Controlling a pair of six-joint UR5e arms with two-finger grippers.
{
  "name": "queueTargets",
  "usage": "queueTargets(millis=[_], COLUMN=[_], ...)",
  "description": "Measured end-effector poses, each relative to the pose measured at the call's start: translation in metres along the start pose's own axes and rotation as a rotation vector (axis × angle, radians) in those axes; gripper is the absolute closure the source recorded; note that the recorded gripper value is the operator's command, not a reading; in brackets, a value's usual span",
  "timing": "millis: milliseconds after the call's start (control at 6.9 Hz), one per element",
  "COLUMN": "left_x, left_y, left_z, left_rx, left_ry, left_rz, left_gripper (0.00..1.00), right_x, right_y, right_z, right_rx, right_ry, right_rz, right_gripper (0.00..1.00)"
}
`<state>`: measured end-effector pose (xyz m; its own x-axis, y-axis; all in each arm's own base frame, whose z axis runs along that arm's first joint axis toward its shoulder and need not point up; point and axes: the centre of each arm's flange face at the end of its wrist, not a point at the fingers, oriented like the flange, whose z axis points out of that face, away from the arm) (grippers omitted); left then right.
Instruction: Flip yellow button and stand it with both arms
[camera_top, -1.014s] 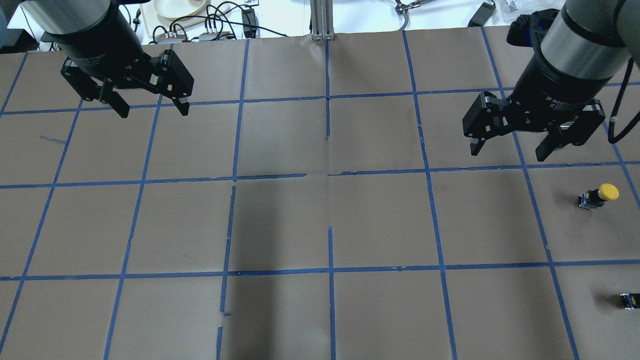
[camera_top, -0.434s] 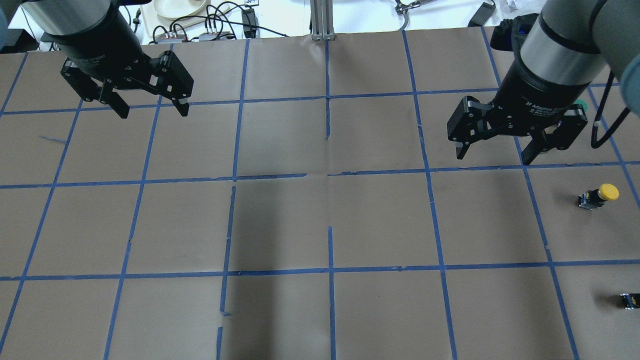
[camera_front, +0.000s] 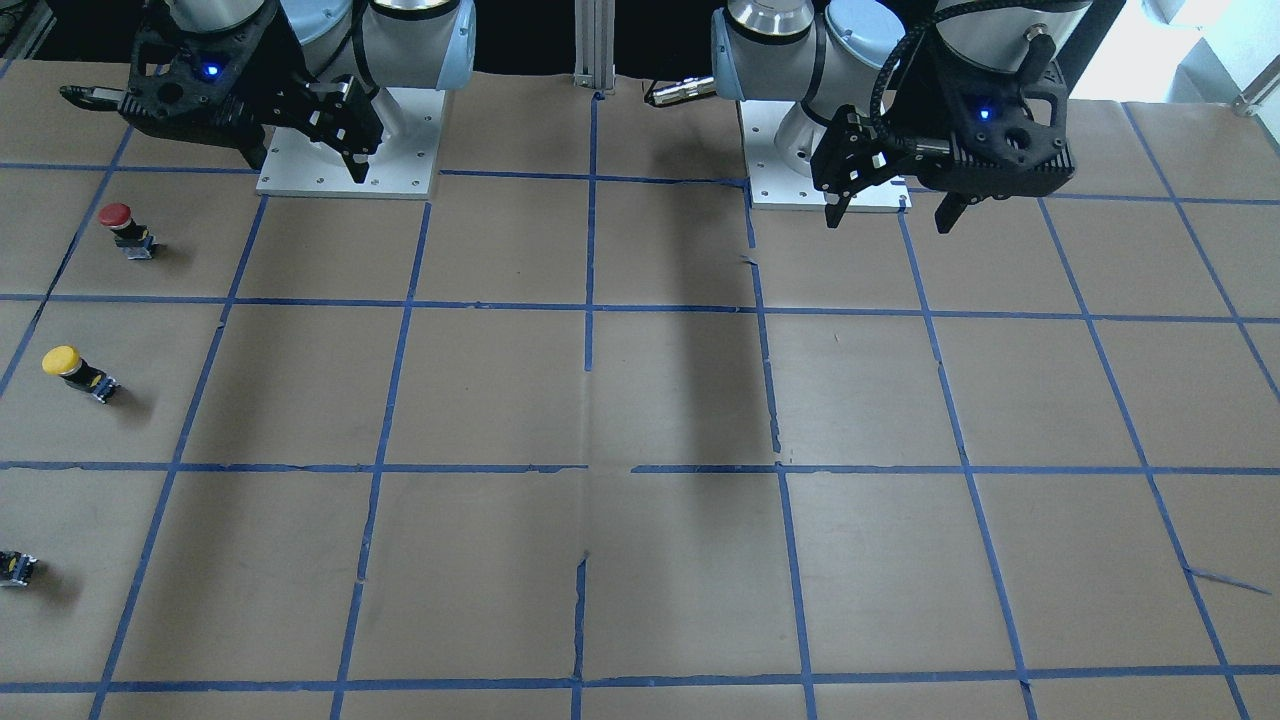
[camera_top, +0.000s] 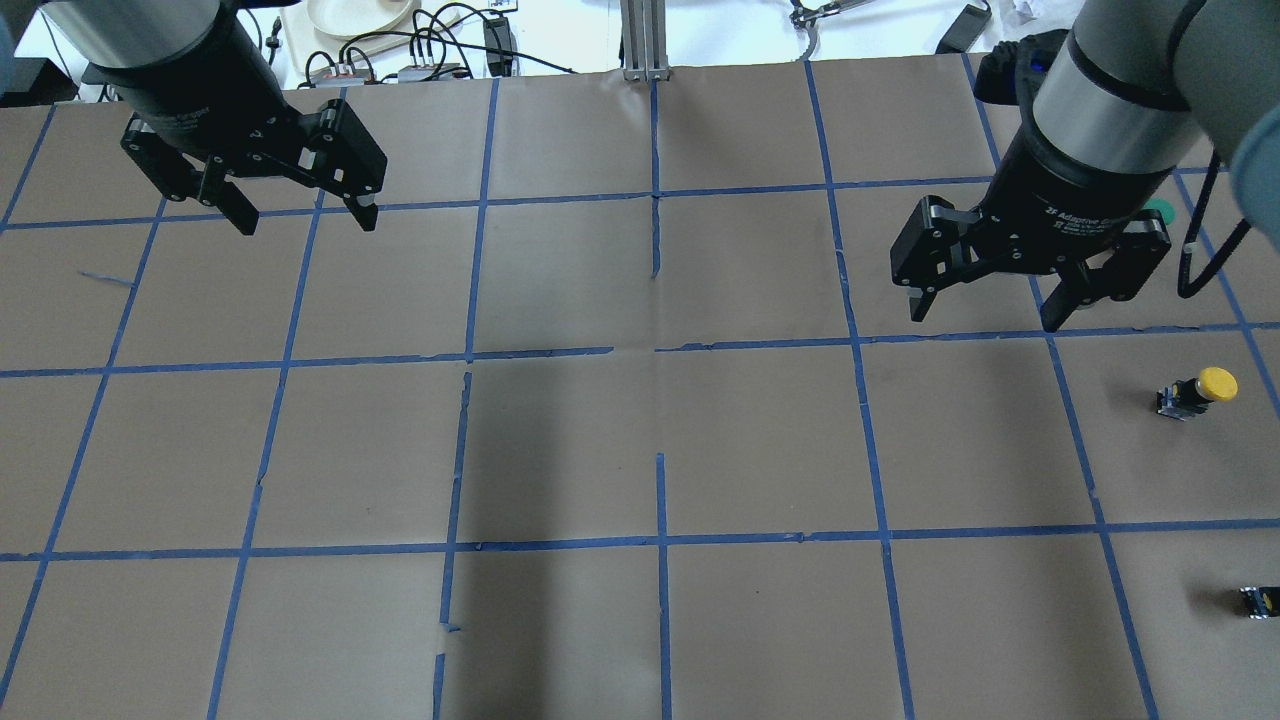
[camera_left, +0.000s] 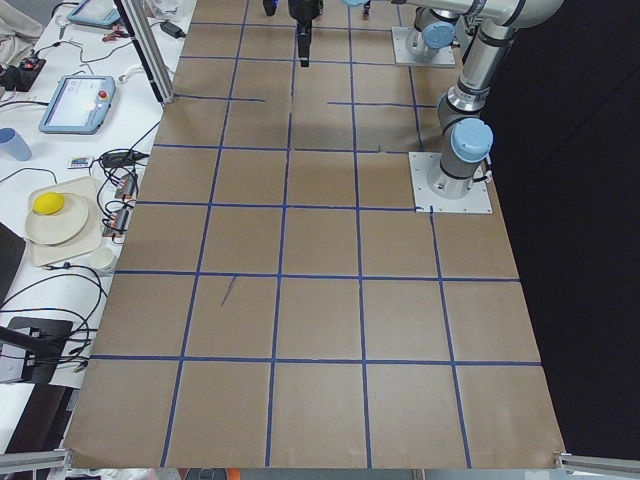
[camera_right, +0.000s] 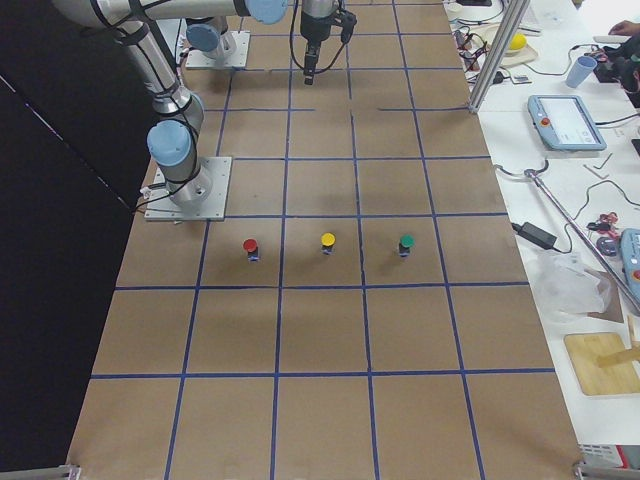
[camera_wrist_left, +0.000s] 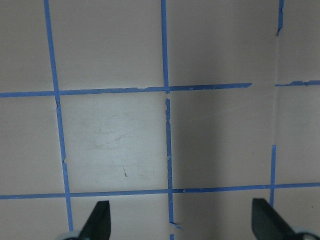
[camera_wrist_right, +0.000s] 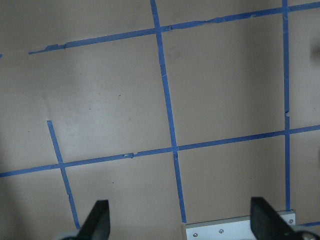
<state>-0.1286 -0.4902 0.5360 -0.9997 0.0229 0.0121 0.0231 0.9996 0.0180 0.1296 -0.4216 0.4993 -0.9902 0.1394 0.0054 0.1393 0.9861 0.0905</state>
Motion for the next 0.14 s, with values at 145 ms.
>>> queueTargets(millis=[145], left_x=[0.0000], left_y=[0.0007], left_z=[-0.0005], left_rx=[0.001], left_ry=[0.000], left_rz=[0.002], left_gripper=[0.00], right_x=[0.0001], right_y=[-0.0001], right_z=[-0.0001], right_rx=[0.001], right_ry=[0.000], right_rz=[-0.001], right_gripper=[0.00])
